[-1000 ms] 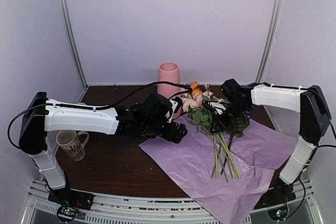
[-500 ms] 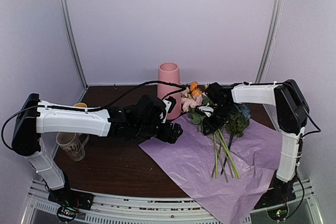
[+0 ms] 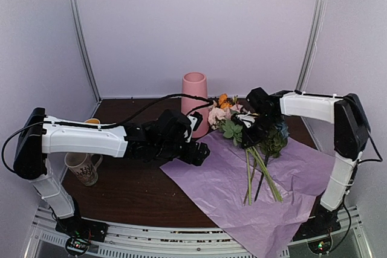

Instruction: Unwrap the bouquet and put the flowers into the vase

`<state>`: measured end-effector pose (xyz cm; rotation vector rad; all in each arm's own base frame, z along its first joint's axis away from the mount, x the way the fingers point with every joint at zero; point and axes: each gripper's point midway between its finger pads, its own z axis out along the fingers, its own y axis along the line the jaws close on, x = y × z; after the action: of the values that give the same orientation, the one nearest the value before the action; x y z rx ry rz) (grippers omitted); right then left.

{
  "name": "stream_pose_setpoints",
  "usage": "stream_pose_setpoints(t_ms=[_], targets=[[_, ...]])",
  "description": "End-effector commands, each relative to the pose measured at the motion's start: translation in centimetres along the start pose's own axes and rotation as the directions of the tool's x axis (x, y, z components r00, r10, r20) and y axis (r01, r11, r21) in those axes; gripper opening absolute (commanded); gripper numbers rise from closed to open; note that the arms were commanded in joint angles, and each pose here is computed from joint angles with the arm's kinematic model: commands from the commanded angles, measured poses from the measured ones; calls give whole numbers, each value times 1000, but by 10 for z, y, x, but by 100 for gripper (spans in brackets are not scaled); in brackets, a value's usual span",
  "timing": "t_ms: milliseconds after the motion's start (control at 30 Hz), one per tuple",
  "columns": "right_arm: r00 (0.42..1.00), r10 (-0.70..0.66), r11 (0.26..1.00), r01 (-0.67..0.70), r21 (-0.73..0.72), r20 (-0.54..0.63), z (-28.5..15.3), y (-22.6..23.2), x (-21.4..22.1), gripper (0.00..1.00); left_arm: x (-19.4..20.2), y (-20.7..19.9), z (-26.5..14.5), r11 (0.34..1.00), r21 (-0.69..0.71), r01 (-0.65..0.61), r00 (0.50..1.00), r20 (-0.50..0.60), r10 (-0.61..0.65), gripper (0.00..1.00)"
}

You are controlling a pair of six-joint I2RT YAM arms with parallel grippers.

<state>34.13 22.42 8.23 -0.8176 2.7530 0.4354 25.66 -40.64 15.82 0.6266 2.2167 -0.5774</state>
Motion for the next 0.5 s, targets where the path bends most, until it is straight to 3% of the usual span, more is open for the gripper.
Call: stream_pose_setpoints(t_ms=[0, 133, 233, 367, 467], targets=[[975, -14, 997, 32, -77, 220, -88, 23, -15, 0, -22, -6, -5, 1000, 9, -12, 998, 56, 11, 84], [935, 27, 983, 38, -178, 352, -140, 34, -16, 0, -48, -22, -5, 998, 51, -35, 994, 105, 29, 84], [874, 32, 963, 104, -250, 484, -175, 46, -18, 0, -83, -42, -8, 992, 101, -72, 984, 172, 53, 86], [741, 22, 937, 218, -271, 671, -219, 66, -23, 0, -140, -80, -21, 968, 200, -149, 952, 293, 86, 89], [595, 58, 917, 285, -278, 801, -256, 80, -31, 0, -174, -107, -33, 938, 280, -203, 920, 383, 85, 90]])
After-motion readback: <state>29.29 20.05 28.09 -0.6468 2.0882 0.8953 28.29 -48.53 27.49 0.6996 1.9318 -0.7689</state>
